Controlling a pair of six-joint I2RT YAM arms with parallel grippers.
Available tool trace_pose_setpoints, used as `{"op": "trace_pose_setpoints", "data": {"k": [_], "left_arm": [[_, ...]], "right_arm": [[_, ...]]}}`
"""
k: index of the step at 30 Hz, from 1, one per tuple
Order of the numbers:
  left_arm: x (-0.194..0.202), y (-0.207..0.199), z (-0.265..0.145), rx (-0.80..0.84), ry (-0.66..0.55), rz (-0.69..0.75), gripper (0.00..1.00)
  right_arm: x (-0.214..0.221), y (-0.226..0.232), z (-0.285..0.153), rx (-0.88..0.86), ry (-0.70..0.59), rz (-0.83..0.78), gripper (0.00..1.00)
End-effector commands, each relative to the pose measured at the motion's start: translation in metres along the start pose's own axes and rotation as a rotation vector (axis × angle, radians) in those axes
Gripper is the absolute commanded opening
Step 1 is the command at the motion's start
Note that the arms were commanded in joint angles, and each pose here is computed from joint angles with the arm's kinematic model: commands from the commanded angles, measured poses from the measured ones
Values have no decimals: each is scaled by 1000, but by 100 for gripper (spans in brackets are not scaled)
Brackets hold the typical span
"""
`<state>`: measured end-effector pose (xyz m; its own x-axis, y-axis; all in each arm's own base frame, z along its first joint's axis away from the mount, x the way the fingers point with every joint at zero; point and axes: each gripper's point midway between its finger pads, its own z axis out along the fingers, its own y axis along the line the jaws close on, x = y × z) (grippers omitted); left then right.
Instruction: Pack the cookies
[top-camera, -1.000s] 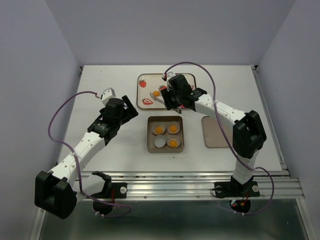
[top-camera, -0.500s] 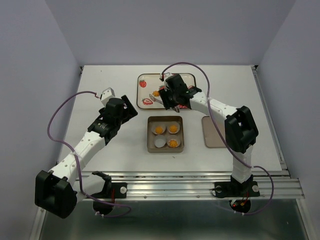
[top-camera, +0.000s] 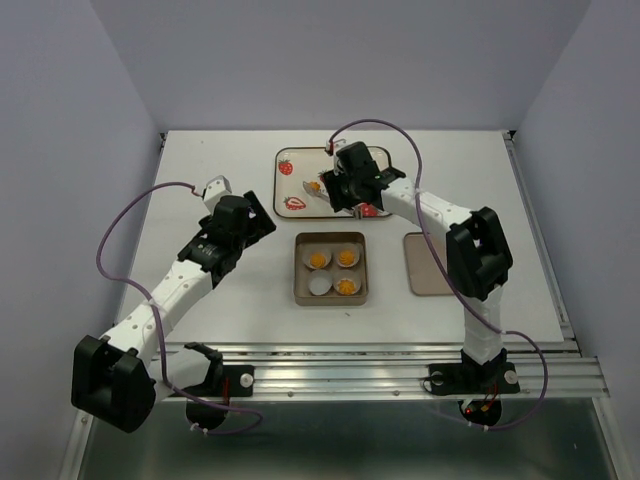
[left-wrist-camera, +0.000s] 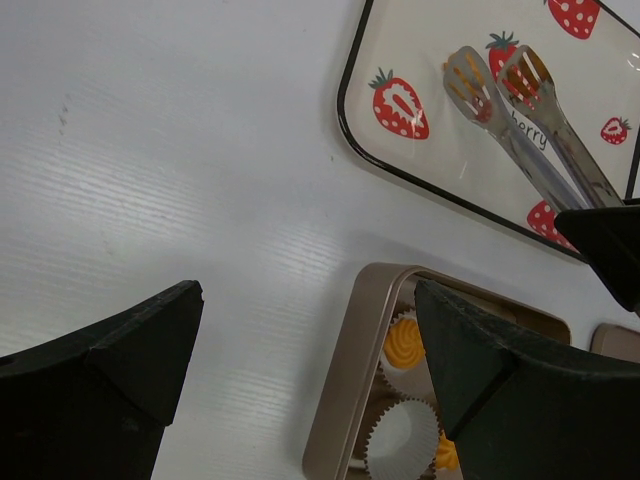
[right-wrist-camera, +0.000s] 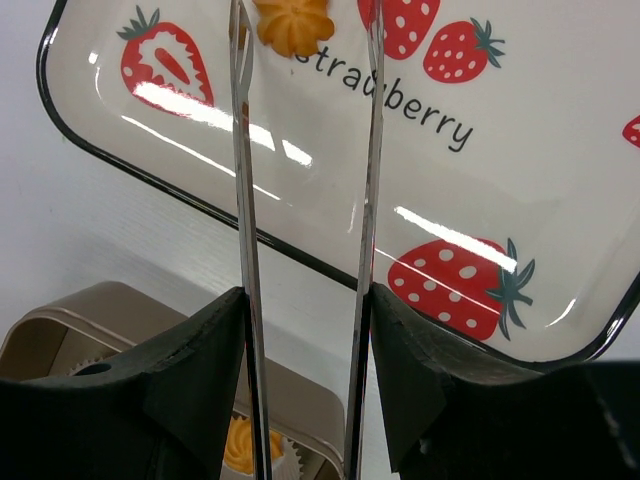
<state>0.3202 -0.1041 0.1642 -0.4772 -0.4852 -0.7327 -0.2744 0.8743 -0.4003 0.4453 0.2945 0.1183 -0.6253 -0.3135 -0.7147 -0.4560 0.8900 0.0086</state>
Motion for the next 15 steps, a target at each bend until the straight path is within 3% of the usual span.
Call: {"op": "trace_pose_setpoints", "data": {"k": [1, 15], "left_arm": [[-24, -12, -2, 17, -61, -22, 99], [-27, -13, 5, 6, -67, -26, 99]], "right_arm": [[-28, 3, 1, -41, -70, 5, 56], [-22, 6, 7, -62, -41, -19, 51]]}}
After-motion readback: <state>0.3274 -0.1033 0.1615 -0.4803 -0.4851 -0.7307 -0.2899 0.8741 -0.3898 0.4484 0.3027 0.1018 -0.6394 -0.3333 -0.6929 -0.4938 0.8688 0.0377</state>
